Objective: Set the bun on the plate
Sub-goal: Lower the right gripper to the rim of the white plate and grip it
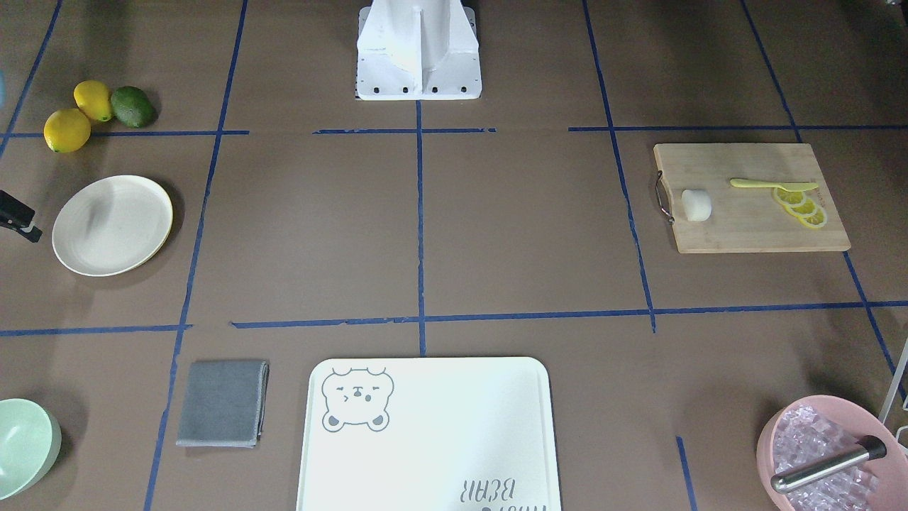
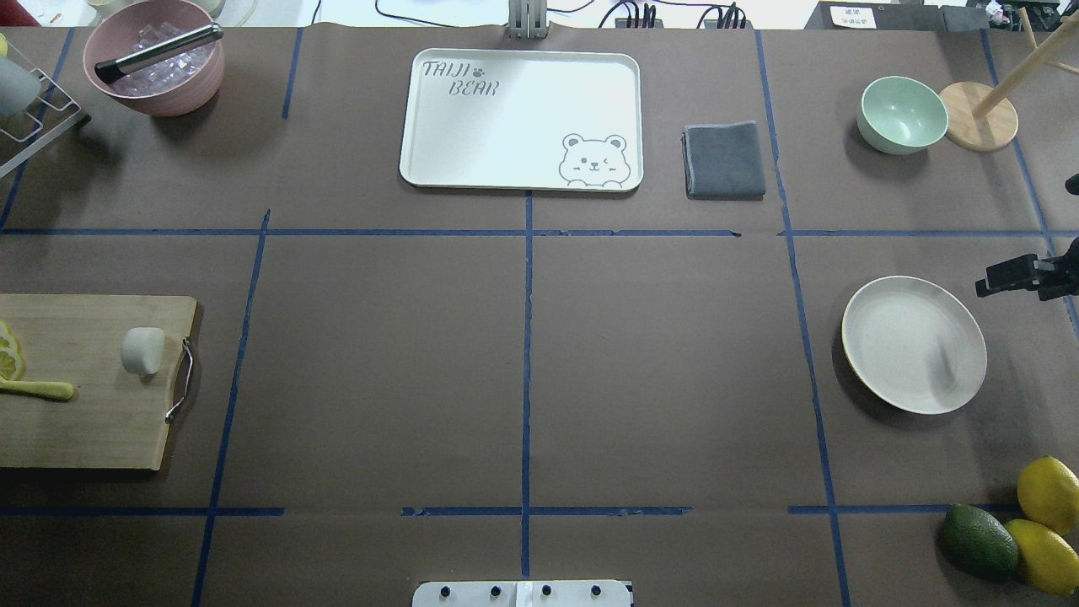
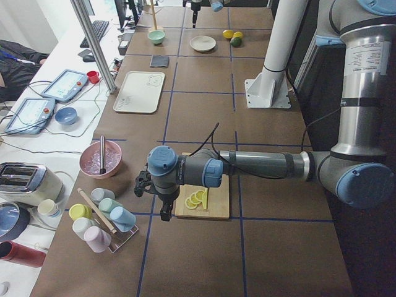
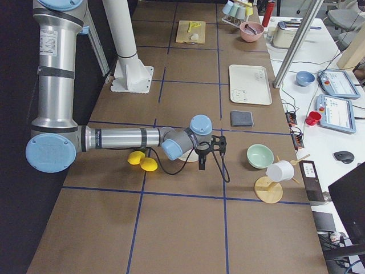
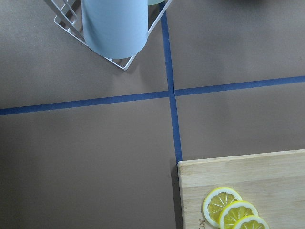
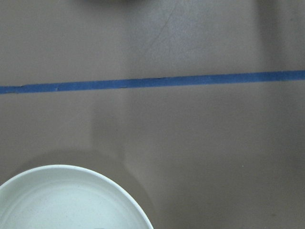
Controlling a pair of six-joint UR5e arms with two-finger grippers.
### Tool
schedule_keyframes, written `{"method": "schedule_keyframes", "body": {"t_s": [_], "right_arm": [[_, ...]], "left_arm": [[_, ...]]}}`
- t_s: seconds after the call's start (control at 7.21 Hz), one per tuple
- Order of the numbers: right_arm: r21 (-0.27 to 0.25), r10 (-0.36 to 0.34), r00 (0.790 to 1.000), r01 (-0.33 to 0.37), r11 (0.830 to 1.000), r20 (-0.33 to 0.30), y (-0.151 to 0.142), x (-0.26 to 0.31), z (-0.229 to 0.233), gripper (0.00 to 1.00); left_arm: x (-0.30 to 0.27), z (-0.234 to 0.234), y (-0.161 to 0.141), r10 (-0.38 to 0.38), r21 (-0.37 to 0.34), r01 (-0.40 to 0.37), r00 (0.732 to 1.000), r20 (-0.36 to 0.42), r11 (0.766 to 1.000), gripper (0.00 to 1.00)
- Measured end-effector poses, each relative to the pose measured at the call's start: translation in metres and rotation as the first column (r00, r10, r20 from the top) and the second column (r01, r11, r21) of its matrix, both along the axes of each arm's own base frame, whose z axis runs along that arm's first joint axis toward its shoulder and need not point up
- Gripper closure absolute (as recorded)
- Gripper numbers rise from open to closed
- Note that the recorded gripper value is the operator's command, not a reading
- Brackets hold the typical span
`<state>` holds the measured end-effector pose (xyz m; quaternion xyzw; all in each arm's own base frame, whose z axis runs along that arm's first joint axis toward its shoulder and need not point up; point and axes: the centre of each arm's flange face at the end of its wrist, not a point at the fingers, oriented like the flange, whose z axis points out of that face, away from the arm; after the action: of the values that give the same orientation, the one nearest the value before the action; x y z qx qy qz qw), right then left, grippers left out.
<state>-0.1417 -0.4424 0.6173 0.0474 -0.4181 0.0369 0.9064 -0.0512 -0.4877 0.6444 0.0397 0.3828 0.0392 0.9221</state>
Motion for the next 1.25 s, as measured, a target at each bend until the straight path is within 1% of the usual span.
{"method": "schedule_keyframes", "body": {"t_s": [0.28, 0.55, 0.69, 0.83, 0.97, 1.11, 1.25], "right_arm": [[-0.007, -0.032, 0.999, 0.032, 0.999, -0.009, 0.018, -0.018, 0.013, 0.03], [-0.019, -0.064, 0.998, 0.064, 0.998, -0.016, 0.025, -0.032, 0.020, 0.11], [-0.022, -0.076, 0.997, 0.076, 0.997, -0.017, 0.027, -0.037, 0.022, 0.18], [-0.026, -0.083, 0.996, 0.083, 0.996, -0.018, 0.029, -0.039, 0.024, 0.33], [-0.030, -0.088, 0.996, 0.087, 0.996, -0.017, 0.030, -0.040, 0.025, 0.52], [-0.034, -0.091, 0.996, 0.091, 0.995, -0.015, 0.031, -0.040, 0.026, 0.74], [-0.035, -0.094, 0.995, 0.094, 0.995, -0.012, 0.031, -0.041, 0.027, 0.91]], "left_arm": [[0.000, -0.001, 0.000, 0.000, 0.000, 0.000, 1.000, 0.000, 1.000, 0.00], [0.000, -0.001, 0.000, -0.001, 0.002, 0.001, 1.000, 0.000, 1.000, 0.00], [0.001, -0.002, 0.000, 0.000, 0.003, 0.000, 1.000, 0.000, 1.000, 0.00], [0.001, -0.002, 0.000, 0.000, 0.004, 0.000, 1.000, 0.000, 1.000, 0.00], [0.001, -0.003, 0.000, 0.000, 0.005, 0.000, 1.000, 0.000, 1.000, 0.00], [0.001, -0.003, 0.000, 0.000, 0.006, 0.000, 1.000, 0.000, 1.000, 0.00], [0.001, -0.003, -0.001, 0.000, 0.006, 0.000, 1.000, 0.000, 1.000, 0.00]]}}
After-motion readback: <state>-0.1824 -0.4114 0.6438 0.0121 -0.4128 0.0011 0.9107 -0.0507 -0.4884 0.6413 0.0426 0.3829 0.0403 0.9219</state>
